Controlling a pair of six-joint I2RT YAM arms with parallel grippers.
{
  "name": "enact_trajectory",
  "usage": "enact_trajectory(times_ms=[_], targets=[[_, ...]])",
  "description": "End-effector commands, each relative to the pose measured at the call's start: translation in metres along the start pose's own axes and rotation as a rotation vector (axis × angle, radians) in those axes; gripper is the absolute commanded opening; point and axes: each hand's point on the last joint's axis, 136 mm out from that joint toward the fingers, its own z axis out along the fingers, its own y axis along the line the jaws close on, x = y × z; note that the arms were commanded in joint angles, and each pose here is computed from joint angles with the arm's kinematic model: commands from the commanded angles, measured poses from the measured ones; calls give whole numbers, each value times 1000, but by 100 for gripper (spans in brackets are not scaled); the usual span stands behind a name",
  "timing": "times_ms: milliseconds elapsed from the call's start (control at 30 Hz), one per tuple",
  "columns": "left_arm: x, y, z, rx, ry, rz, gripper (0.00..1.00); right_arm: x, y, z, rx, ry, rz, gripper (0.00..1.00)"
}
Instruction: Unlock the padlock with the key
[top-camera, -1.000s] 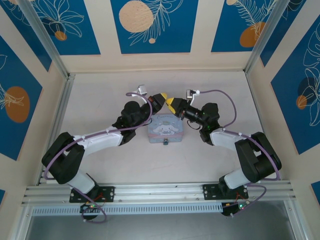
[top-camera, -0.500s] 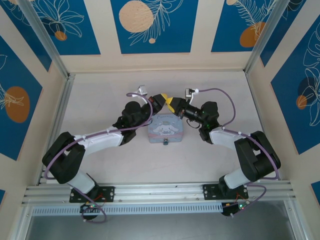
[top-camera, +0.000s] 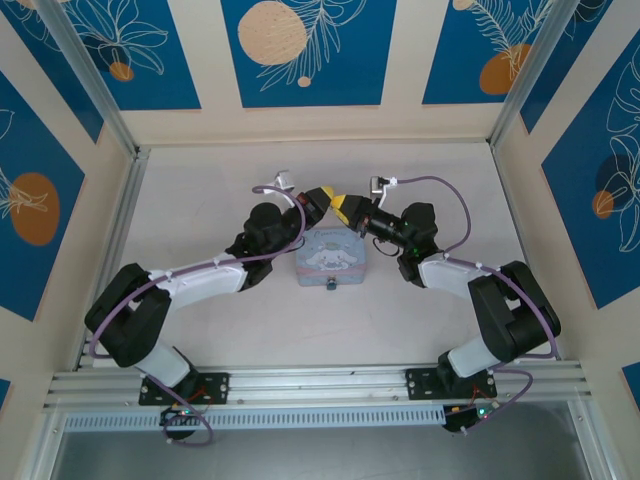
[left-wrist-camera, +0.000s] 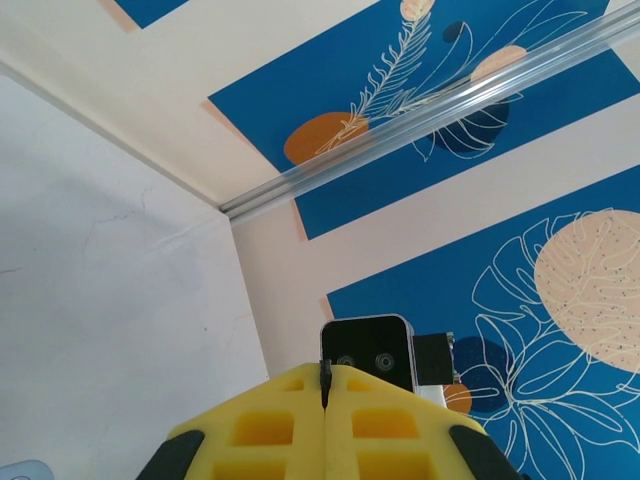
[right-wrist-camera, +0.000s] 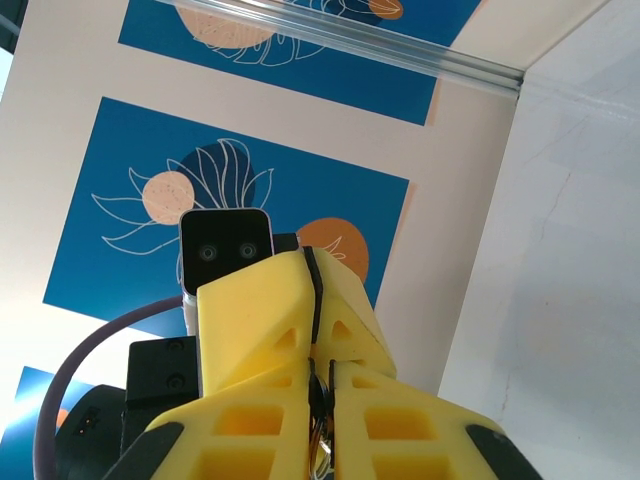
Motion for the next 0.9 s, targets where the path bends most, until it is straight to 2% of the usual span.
enact_trajectory(times_ms=[0,33,267,300,433,500,567,667,867], targets=[[6,0,2,5,6,-3,0,10,8,0,-39,33,-23,5],[6,0,2,4,7,-3,0,10,7,0,-38,33,-22,0],[6,4,0,-23,9,-3,0,12,0,-6,-19,23,-10,0],[6,5,-1,-39,9,-1,6,11,-4,-9,-5,14,-3,0],[1,8,-16,-103,15,38,52,12,-20,-26,55,-3,11,0],[-3,11,-30,-153,17,75,68,13,-25,-35,77,-4,14,0],[-4,14,-47,-200,31,119,79,15,-28,-42,95,-1,13,0],[-2,23,-75,-286,85,193,88,20,-32,-52,132,16,10,0],[26,52,-125,-403,262,263,98,32,-41,-70,225,50,-16,0]])
